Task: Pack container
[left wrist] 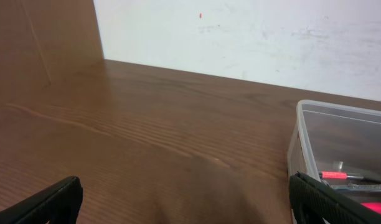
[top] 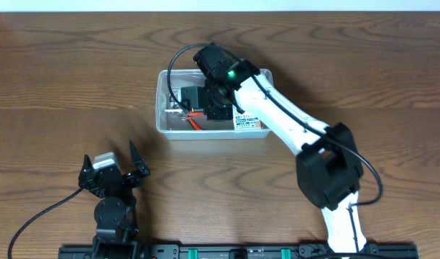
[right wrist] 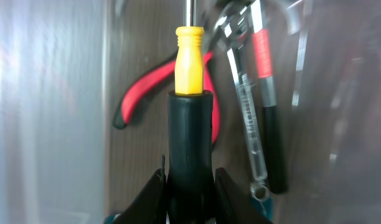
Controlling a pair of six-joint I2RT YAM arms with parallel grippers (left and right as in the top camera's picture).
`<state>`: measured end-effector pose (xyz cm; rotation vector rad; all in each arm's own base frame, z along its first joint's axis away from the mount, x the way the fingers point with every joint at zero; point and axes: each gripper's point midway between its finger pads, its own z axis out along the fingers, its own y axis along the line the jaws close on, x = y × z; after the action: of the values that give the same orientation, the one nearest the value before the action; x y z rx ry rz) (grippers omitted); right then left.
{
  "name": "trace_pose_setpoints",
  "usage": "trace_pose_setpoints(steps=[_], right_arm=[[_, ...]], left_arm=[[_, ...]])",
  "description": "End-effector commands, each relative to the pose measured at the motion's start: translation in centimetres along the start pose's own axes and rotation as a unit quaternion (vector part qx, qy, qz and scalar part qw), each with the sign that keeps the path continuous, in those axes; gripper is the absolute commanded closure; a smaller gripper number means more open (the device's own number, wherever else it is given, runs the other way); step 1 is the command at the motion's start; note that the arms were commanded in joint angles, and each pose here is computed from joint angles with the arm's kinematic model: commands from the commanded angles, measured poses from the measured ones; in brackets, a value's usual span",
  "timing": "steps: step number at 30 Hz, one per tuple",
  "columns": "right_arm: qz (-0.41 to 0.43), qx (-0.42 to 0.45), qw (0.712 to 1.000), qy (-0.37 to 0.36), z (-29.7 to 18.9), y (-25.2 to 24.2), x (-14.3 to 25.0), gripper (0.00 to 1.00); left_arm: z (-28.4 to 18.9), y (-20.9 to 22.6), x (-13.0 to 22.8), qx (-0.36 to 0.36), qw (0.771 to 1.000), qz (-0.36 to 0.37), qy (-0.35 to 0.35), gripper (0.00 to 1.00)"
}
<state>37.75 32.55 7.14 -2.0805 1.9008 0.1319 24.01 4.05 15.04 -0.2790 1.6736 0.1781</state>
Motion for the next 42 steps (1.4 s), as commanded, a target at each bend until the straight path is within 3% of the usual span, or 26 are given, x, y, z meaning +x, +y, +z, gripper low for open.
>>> trace_pose_setpoints(steps=[1,4,7,8,9,10,11,15,20,26,31,34,36,42], right_arm=[[-0.033,-0.009,0.999,0.009,1.0,0.0,0.8,0.99],[-0.033,-0.021,0.999,0.014,1.7,0.5,1.0,0.99],[-0.036,-0.024,0.999,0.015,1.8,0.8,0.8,0.82],[-0.031,-0.023,0.999,0.016,1.8,0.9,0.6,0.67],[-0.023,-0.018,0.999,0.018,1.6,0.9,0.5,0.59],[-0.011,-0.007,1.0,0.025,1.2,0.6,0.4,0.2],[0.003,0.007,0.999,0.032,0.6,0.1,0.4,0.01],[0.061,0.088,0.994,0.036,-4.3,-2.5,-0.4,0.01],[0.154,0.176,0.972,-0.039,-13.0,-4.5,-2.6,0.01],[0.244,0.213,0.939,-0.116,-20.3,-4.0,-3.8,0.01],[0.363,0.198,0.893,-0.175,-23.0,-3.3,-4.5,0.01],[0.469,0.096,0.848,-0.229,-22.8,-1.2,-6.9,0.01],[0.478,0.106,0.85,-0.194,-22.2,-0.8,-5.4,0.01],[0.462,0.145,0.854,-0.191,-24.1,-1.7,-3.4,0.01]], left_arm=[[0.1,0.4,1.6,-0.01,1.0,0.01,0.021,0.02],[0.1,0.4,1.6,-0.01,1.0,0.01,0.021,0.02],[0.1,0.4,1.6,-0.01,1.0,0.01,0.021,0.02],[0.1,0.4,1.6,-0.01,1.0,0.01,0.021,0.02],[0.1,0.4,1.6,-0.01,1.0,0.01,0.021,0.02],[0.1,0.4,1.6,-0.01,1.0,0.01,0.021,0.02],[0.1,0.4,1.6,-0.01,1.0,0.01,0.021,0.02],[0.1,0.4,1.6,-0.01,1.0,0.01,0.021,0.02],[0.1,0.4,1.6,-0.01,1.0,0.01,0.021,0.02],[0.1,0.4,1.6,-0.01,1.0,0.01,0.021,0.02],[0.1,0.4,1.6,-0.01,1.0,0.01,0.021,0.02],[0.1,0.4,1.6,-0.01,1.0,0.01,0.021,0.02],[0.1,0.4,1.6,-0.01,1.0,0.01,0.021,0.02],[0.1,0.4,1.6,-0.01,1.0,0.01,0.021,0.02]])
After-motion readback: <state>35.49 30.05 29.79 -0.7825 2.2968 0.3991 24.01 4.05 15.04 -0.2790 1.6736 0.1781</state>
